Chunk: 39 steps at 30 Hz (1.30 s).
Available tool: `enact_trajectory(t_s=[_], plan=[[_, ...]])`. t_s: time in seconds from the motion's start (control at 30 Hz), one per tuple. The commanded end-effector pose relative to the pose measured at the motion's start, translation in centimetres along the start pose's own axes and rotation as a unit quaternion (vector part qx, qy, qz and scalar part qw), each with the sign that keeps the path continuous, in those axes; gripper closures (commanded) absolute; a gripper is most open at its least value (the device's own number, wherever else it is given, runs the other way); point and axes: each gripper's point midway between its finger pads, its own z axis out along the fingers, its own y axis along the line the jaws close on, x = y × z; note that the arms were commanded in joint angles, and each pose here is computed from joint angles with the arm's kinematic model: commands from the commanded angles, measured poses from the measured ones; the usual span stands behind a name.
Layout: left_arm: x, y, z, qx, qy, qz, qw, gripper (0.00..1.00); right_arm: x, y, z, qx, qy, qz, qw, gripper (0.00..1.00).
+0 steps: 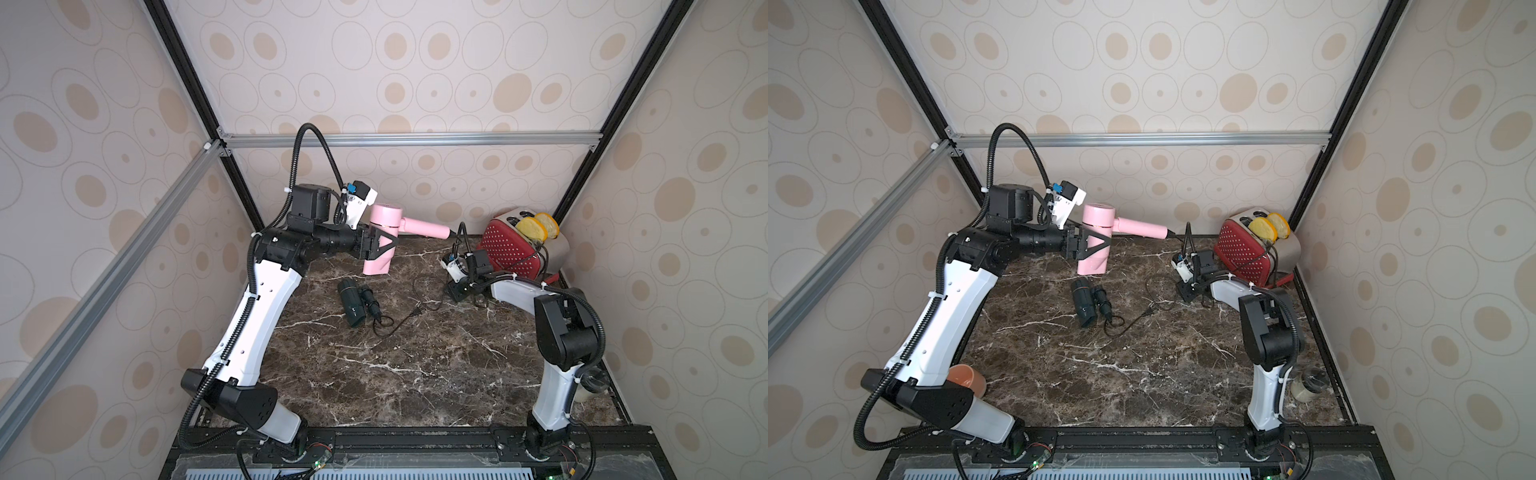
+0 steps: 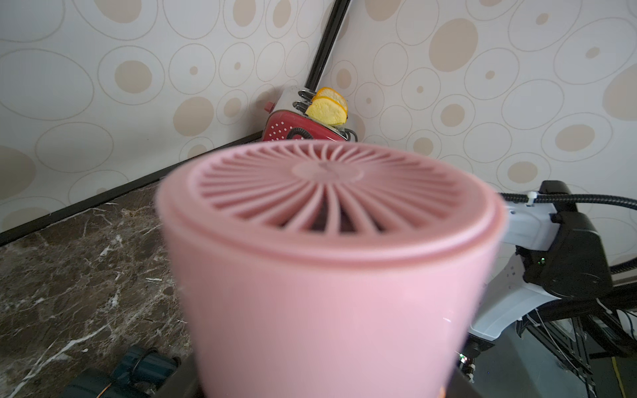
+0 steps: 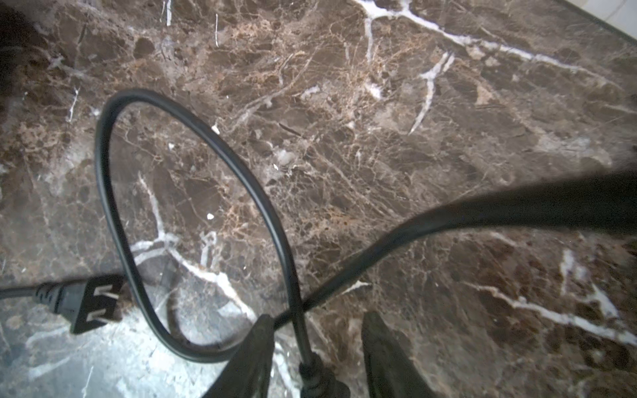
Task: Wrap the cord around the hair dryer
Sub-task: Wrap the power cord around the hair dryer.
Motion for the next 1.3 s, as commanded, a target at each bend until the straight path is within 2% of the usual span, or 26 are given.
enact_trajectory(t_s=[0.0,0.03,0.07,0.13,0.2,0.47,0.57,0.67,0.87,1.27], plan=[[-1.7,-2.5,-1.3,0.043,-0.037,0.026,0.998,1.0,-0.9,1.0,1.1,-0.035,-0.005,-0.01,0.999,0.56],[-1.7,-2.5,-1.3,0.045,-0.037,0.026,0.998,1.0,-0.9,1.1,1.5,-0.037,0.001,-0.013,0.999,0.58],[-1.6,-2.4,-1.2,0.044,-0.037,0.025,0.998,1.0,-0.9,1.1,2.0,-0.034,0.008,-0.015,0.999,0.66],[-1.6,-2.3,-1.2,0.04,-0.038,0.027,0.998,1.0,-0.7,0.9,2.6,-0.031,0.02,-0.007,0.999,0.87],[-1.7,-2.1,-1.4,0.028,-0.04,0.029,0.998,1.0,-0.6,0.9,2.4,-0.026,0.022,0.001,0.999,0.94],[-1.1,1.3,-2.1,-0.078,-0.03,0.056,0.995,1.0,0.7,1.8,-0.4,-0.018,0.031,0.012,0.999,0.92],[-1.3,1.9,-2.1,-0.084,-0.026,0.062,0.994,1.0,1.6,2.1,-0.9,-0.022,0.042,0.01,0.999,0.87],[-1.7,1.7,-2.0,-0.077,-0.028,0.066,0.994,1.0,2.2,2.4,-1.1,-0.028,0.05,0.008,0.998,0.86],[-1.5,1.5,-1.7,-0.065,-0.026,0.064,0.995,1.0,2.8,3.3,-1.0,-0.057,0.061,0.013,0.996,0.75],[-0.7,2.8,-2.2,-0.098,-0.003,0.076,0.992,1.0,3.5,3.5,-1.2,-0.059,0.072,0.03,0.995,0.78]])
